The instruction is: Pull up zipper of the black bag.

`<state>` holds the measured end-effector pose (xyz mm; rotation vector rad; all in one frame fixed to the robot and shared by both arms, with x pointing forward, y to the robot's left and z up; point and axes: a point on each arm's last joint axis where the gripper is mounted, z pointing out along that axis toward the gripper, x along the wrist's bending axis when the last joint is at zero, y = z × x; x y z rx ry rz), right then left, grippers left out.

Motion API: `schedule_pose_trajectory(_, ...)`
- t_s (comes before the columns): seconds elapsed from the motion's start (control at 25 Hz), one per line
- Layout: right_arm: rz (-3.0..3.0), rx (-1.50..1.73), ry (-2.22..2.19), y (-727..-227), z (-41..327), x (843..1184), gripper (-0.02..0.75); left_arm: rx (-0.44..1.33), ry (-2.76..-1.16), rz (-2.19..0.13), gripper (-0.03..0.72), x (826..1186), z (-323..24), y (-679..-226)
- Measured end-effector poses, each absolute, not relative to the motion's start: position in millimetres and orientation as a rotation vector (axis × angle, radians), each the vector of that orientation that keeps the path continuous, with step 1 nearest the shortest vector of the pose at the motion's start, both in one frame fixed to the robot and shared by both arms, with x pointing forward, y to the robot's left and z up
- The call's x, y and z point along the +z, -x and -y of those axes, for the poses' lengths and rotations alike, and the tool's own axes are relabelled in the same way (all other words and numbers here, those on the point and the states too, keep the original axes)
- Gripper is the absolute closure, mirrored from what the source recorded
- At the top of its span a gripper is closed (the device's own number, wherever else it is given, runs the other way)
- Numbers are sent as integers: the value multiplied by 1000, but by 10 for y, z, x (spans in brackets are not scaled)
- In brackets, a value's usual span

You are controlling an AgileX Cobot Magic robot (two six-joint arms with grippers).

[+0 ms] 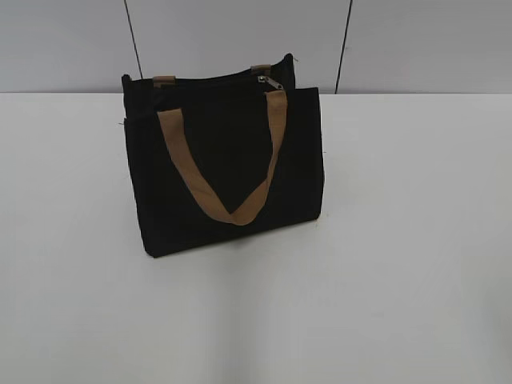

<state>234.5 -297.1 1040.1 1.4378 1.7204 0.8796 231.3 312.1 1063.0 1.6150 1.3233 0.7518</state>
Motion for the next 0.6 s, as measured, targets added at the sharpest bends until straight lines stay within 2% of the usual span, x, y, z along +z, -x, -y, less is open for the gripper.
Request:
schedule_pose_trajectory(0.2, -1671, 848, -1480, -2349, 2968, 10398, 248, 840, -1529, -1452, 396, 10630, -3109, -2297)
schedule_pose_trajectory(0.6, -1643, 832, -1502, -2350, 2967, 10399, 248, 964, -1391, -1634, 400, 10631, -3087, -2276)
